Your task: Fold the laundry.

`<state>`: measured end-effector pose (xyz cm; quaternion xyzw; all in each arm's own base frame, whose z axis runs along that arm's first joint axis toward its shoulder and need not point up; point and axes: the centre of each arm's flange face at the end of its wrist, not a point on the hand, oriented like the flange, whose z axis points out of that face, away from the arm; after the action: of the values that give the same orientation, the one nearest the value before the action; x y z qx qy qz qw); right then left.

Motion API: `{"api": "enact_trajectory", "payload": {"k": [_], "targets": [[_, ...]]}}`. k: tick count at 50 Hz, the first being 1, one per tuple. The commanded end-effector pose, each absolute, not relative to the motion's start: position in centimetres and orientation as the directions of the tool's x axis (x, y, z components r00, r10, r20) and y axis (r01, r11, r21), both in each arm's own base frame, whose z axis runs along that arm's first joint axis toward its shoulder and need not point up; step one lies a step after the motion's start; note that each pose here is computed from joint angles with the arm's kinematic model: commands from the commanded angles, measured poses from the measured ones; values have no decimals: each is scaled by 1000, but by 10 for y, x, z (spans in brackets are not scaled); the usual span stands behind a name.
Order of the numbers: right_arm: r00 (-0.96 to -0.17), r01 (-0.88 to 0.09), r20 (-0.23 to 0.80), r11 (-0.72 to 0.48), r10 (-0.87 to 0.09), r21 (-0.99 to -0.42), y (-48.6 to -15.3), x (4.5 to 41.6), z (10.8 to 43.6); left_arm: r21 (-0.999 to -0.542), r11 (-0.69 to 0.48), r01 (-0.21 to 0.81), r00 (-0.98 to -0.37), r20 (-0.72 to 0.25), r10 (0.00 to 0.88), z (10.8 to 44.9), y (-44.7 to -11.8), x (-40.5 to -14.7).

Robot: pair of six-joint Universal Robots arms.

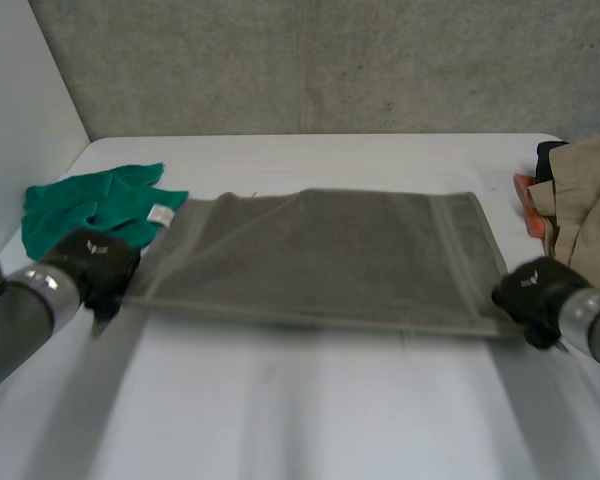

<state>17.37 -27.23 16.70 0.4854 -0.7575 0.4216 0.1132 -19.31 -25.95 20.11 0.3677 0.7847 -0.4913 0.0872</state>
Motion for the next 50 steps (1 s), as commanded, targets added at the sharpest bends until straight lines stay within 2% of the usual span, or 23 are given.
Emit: {"api": "enact_trajectory", "payload": {"k": [1,5,9,13,18,24,29,34,40,44,45,50], "targets": [[-378,-903,547,169,-747,-394,-255,155,169,-604,344,719,-660,-439,609,195,-226,-180],[-391,-891,556,152,-733,-427,-261,159,173,-580,338,741,-629,-426,650,193,-225,-180],[-429,-860,573,120,-698,-496,-274,171,174,-603,284,745,-618,-466,633,200,-242,-187],[-470,-825,608,72,-640,-561,-295,185,174,-655,202,728,-629,-521,576,207,-271,-201],[-536,-772,664,-15,-521,-635,-339,201,174,-726,92,681,-675,-575,462,216,-319,-220],[-568,-740,714,-126,-409,-661,-382,218,168,-761,5,649,-702,-596,389,215,-365,-240],[-583,-718,749,-233,-313,-656,-421,233,157,-764,-20,644,-699,-599,391,194,-396,-261],[-593,-704,762,-291,-262,-648,-450,245,140,-762,-11,647,-694,-595,405,172,-416,-272],[-620,-716,761,-256,-192,-649,-476,248,118,-765,-51,642,-698,-611,374,164,-432,-284],[-683,-686,713,-196,-160,-701,-483,242,128,-774,-54,631,-732,-617,290,179,-442,-277],[-713,-654,679,-182,-173,-734,-481,241,136,-778,-37,628,-745,-613,263,185,-441,-273],[-773,-578,582,-98,-251,-810,-463,234,159,-792,-12,610,-762,-591,267,201,-426,-269]]}}
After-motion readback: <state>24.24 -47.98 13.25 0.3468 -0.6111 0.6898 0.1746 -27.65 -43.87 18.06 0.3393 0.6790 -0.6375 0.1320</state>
